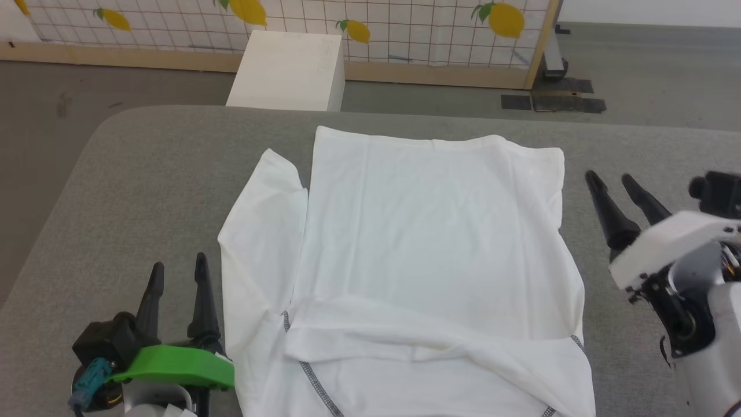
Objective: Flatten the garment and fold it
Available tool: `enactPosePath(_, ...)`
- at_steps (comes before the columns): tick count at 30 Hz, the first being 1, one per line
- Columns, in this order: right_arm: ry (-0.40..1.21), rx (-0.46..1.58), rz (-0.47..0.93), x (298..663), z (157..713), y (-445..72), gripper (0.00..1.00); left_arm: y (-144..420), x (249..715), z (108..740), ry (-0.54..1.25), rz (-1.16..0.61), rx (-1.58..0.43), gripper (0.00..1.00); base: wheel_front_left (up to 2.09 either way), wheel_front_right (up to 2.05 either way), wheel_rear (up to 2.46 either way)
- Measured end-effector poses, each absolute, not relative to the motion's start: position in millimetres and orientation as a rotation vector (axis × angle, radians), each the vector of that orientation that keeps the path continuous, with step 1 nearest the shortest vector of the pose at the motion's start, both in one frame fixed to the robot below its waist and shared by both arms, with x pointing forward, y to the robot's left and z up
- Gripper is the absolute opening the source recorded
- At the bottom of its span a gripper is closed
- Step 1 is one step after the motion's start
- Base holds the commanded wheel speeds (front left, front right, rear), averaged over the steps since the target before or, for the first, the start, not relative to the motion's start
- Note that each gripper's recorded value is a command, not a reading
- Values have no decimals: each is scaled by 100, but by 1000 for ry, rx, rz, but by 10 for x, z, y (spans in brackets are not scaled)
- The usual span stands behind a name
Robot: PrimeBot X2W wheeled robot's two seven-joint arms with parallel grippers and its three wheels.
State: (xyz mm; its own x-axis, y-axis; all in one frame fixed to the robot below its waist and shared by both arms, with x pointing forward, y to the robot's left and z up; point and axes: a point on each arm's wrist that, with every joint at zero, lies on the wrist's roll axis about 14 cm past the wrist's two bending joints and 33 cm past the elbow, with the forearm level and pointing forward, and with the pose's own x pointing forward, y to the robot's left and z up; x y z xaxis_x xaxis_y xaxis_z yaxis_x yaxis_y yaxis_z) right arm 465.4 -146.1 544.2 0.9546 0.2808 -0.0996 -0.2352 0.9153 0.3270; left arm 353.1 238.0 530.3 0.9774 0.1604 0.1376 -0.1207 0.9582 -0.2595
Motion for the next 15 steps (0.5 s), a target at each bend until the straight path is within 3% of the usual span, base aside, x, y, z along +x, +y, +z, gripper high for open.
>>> enactPosePath(7, 169, 358, 92, 4343, 5280, -1954, 100, 2230, 3701, 5136, -65, 113, -261, 100, 0, 0, 0)
enactPosePath(8, 168, 344, 70, 4373, 5323, -2026, 100, 2178, 4002, 5178, -19, 83, -254, 100, 0, 0, 0)
enactPosePath(15, 206, 309, 46, 4500, 5245, -2108, 100, 2165, 4843, 5161, 208, 15, -195, 100, 0, 0, 0)
